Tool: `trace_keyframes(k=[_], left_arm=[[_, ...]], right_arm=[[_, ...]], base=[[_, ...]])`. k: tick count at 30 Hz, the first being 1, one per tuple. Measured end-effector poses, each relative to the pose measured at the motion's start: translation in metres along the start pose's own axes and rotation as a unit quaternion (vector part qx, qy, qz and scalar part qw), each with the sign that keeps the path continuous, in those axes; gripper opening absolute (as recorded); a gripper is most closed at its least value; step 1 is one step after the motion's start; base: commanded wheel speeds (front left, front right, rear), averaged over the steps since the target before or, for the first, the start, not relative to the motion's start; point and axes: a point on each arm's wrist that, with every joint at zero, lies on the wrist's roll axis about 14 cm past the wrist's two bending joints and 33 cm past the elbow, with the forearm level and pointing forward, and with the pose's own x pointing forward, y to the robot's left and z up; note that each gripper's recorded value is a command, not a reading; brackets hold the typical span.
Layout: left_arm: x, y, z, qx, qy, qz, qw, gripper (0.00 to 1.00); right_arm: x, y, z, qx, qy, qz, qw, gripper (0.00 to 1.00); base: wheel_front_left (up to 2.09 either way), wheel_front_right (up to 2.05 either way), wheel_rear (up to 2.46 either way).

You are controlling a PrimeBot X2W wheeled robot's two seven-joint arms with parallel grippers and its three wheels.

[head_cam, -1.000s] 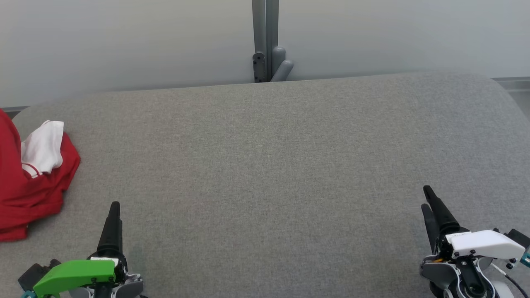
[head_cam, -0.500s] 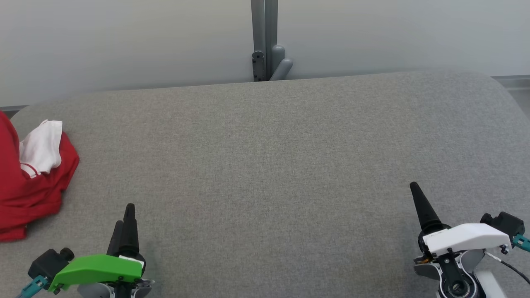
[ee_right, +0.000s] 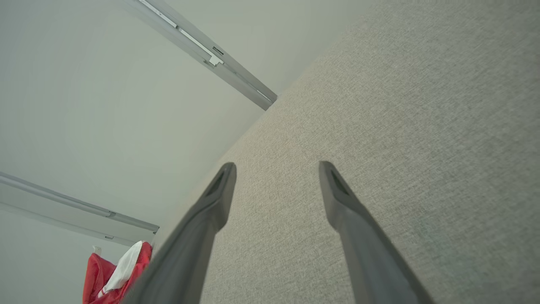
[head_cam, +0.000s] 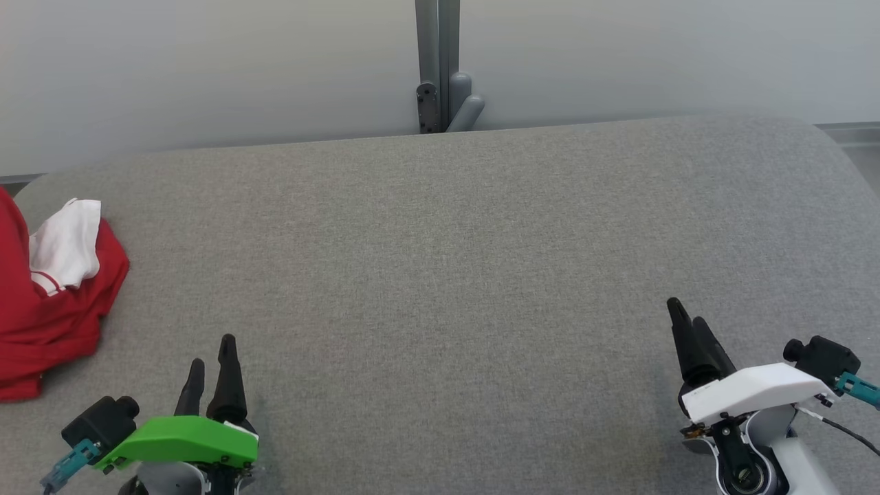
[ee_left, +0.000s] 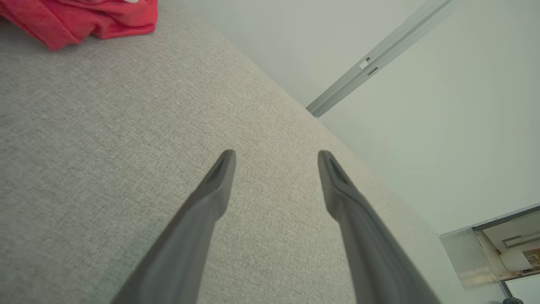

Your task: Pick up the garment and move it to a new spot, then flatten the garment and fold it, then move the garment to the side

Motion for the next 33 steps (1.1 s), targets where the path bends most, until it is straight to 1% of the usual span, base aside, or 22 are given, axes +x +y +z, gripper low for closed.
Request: trace_keyframes(k=[3,16,25,27,33], left_arm=[[0.001,-0.001,0.000,0.026,-0.002,-0.001,1.000,1.00],[0.005,-0.004,0.000,0.103,-0.010,-0.004,0.995,1.00],[0.004,-0.007,-0.003,0.161,-0.012,-0.012,0.987,1.00],[0.004,-0.006,-0.004,0.181,-0.011,-0.013,0.983,1.00],[0.003,-0.008,-0.006,0.214,-0.014,-0.017,0.977,1.00]], right_arm=[[0.000,0.000,-0.001,-0.019,0.000,0.001,1.000,1.00],[0.003,0.002,0.002,-0.093,-0.009,0.008,0.996,1.00],[0.003,0.007,0.000,-0.148,-0.010,0.020,0.989,1.00],[0.004,0.008,0.000,-0.164,-0.012,0.024,0.986,1.00],[0.003,0.010,-0.001,-0.195,-0.012,0.029,0.980,1.00]], base=[[0.00,0.00,0.00],[0.00,0.00,0.00],[0.00,0.00,0.00],[0.00,0.00,0.00],[0.00,0.00,0.00]])
